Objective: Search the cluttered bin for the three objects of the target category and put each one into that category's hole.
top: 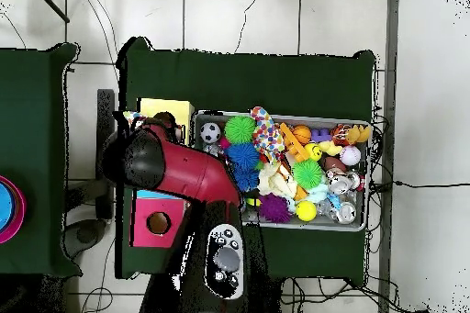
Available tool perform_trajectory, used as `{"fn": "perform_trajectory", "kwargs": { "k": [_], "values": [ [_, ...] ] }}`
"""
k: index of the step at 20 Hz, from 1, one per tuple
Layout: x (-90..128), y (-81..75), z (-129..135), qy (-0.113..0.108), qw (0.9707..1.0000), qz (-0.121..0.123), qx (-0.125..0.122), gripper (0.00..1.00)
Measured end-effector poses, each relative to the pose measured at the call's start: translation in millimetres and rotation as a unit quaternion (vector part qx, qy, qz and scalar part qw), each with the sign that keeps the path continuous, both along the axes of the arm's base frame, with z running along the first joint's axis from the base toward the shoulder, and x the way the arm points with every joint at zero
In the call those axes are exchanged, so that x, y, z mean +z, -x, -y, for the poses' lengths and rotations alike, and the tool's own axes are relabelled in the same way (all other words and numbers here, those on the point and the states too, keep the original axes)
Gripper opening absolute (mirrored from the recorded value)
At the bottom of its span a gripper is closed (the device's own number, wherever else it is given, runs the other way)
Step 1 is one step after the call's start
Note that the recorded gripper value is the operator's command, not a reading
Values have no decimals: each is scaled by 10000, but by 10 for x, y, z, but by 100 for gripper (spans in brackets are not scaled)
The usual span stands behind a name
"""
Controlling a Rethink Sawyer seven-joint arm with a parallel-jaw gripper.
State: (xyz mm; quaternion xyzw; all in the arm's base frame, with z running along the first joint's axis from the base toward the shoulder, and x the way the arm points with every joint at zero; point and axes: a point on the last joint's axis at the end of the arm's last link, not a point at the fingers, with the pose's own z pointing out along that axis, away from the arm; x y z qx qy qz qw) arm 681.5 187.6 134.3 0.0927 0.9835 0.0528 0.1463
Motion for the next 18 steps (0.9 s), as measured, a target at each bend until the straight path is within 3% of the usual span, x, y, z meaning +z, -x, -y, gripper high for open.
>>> {"fn": "perform_trajectory", "kwargs": {
  "k": [6, 11, 18],
  "values": [
    [150, 15, -164, 3, 9999, 117, 117, 0],
    [153, 98, -333, 75, 9996, 120, 257, 0],
    [30, 346, -434, 475, 9980, -26, 420, 0]
  ]
}}
